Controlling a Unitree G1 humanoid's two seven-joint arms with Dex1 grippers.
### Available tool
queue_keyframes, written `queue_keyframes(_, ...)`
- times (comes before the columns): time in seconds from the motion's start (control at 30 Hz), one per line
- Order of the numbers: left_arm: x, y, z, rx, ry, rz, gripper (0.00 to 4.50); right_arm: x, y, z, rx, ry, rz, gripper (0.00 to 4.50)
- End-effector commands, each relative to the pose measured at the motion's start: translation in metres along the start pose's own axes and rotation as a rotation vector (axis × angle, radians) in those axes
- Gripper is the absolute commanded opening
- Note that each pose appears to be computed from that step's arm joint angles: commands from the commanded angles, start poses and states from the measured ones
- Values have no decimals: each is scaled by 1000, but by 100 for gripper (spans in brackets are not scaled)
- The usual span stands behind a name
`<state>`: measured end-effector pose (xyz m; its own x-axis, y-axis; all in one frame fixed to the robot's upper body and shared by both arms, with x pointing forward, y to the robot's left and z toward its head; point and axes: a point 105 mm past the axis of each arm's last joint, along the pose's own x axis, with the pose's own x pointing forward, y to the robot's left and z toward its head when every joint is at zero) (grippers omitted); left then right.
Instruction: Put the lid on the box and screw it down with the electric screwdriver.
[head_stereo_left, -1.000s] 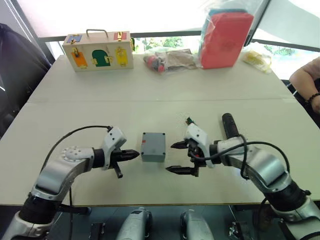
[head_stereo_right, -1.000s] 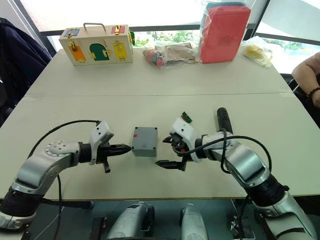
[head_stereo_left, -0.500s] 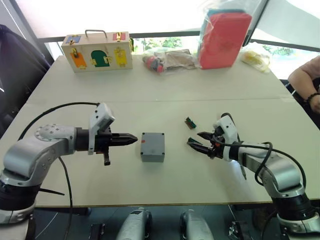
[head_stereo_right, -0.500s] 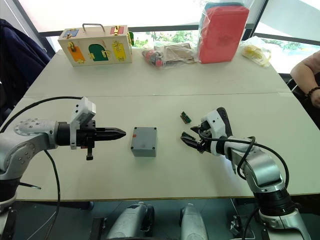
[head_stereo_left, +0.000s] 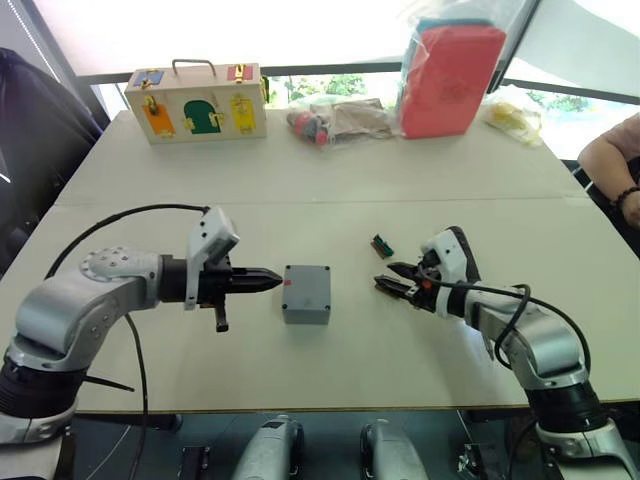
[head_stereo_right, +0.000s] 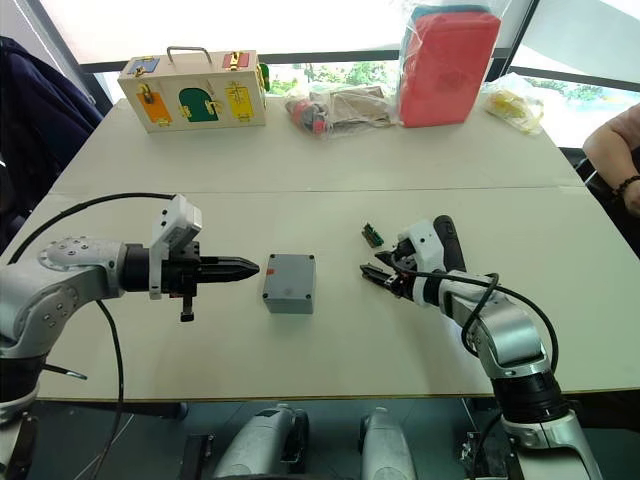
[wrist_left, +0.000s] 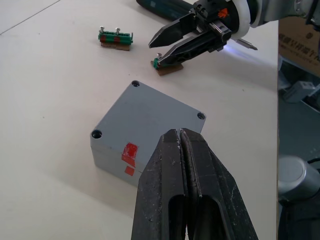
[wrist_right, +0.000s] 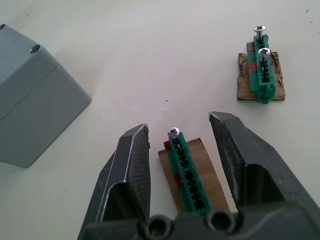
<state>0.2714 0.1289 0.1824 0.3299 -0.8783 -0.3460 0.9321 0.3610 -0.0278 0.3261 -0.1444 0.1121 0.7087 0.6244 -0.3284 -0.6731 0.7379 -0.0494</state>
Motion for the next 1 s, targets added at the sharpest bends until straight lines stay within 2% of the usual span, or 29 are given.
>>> queue_keyframes(0.03, 0, -3, 4, 19, -17, -5, 0, 1, 0, 9, -30, -33, -5, 50)
queue_keyframes(0.1, -1, -3, 3, 17, -18, -1, 0, 1, 0, 8, -32, -31, -4, 4)
queue_keyframes(0.3, -5, 0, 1, 10, -15, 12, 0, -1, 4, 14, -32, -49, 11, 4)
queue_keyframes(0.6, -11, 8, -5, -4, -7, 46, 0, -13, 7, 50, -76, -126, 27, 4)
queue_keyframes(0.7, -15, 13, -7, -7, -2, 60, 0, -12, 25, 76, -103, -190, 106, 4)
queue_keyframes(0.8, -22, 15, -12, -14, 23, 68, 0, -4, 48, 91, -107, -229, 207, 4)
queue_keyframes(1.0, -31, 17, -17, -20, 47, 89, 0, 18, 72, 82, -123, -201, 296, 4)
